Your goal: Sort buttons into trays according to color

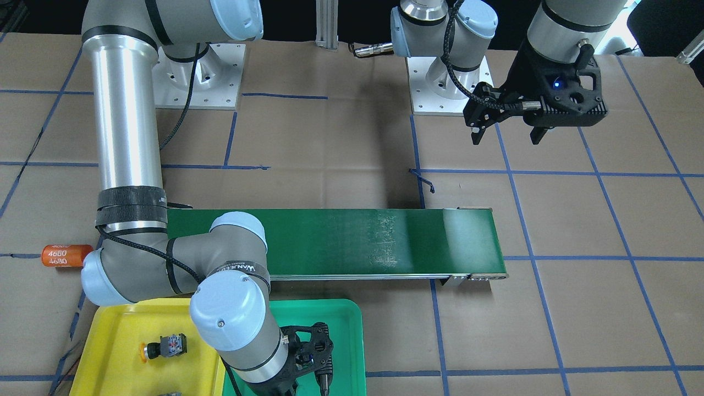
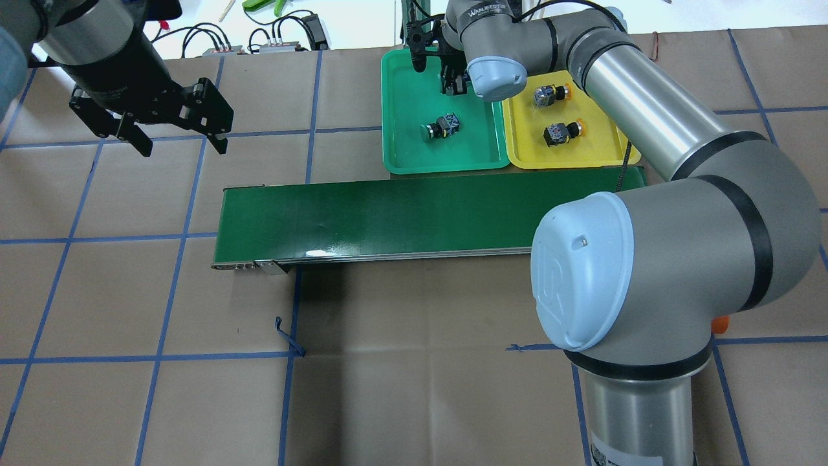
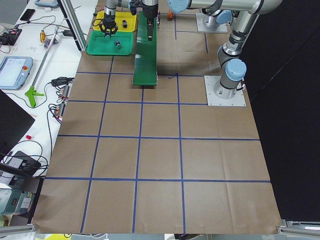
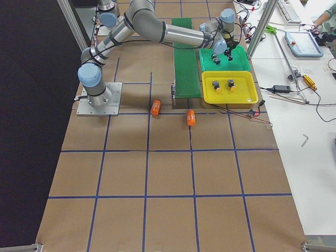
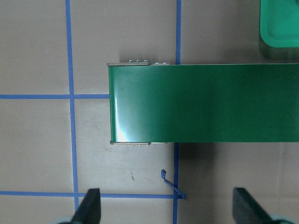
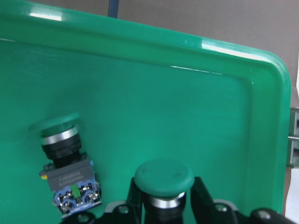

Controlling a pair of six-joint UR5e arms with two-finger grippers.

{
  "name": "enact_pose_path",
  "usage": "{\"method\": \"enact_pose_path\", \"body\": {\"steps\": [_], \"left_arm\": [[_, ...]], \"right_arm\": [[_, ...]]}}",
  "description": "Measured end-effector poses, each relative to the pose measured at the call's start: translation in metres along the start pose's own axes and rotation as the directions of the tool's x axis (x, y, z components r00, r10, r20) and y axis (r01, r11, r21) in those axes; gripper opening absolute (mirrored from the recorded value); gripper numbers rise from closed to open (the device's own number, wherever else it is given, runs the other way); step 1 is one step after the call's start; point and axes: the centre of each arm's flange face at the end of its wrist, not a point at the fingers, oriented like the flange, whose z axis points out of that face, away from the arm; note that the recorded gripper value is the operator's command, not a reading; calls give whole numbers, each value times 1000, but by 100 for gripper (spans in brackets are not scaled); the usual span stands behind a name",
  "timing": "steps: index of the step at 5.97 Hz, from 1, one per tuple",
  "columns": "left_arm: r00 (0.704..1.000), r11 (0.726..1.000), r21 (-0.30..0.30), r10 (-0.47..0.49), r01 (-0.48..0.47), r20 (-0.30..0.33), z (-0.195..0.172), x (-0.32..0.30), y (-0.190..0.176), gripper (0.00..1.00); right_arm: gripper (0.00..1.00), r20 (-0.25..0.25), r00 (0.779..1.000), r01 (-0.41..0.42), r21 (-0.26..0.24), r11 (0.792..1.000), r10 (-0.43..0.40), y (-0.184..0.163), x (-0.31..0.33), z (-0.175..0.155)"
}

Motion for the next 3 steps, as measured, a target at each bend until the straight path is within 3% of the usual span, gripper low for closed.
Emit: {"method": "enact_pose_path", "body": {"steps": [1, 2, 3], "left_arm": [[1000, 1000, 0, 1, -1, 0, 0, 0, 0, 99], [1000, 1000, -1, 1, -1, 0, 0, 0, 0, 99], [1000, 1000, -1, 0, 0, 0, 0, 0, 0, 99]], "right_arm": [[100, 7, 1000, -14, 9, 1000, 14, -4, 1, -20], [100, 50, 997, -59, -7, 998, 59, -6, -3, -56], [100, 124, 977, -165, -74, 984, 173, -3, -13, -96]]}}
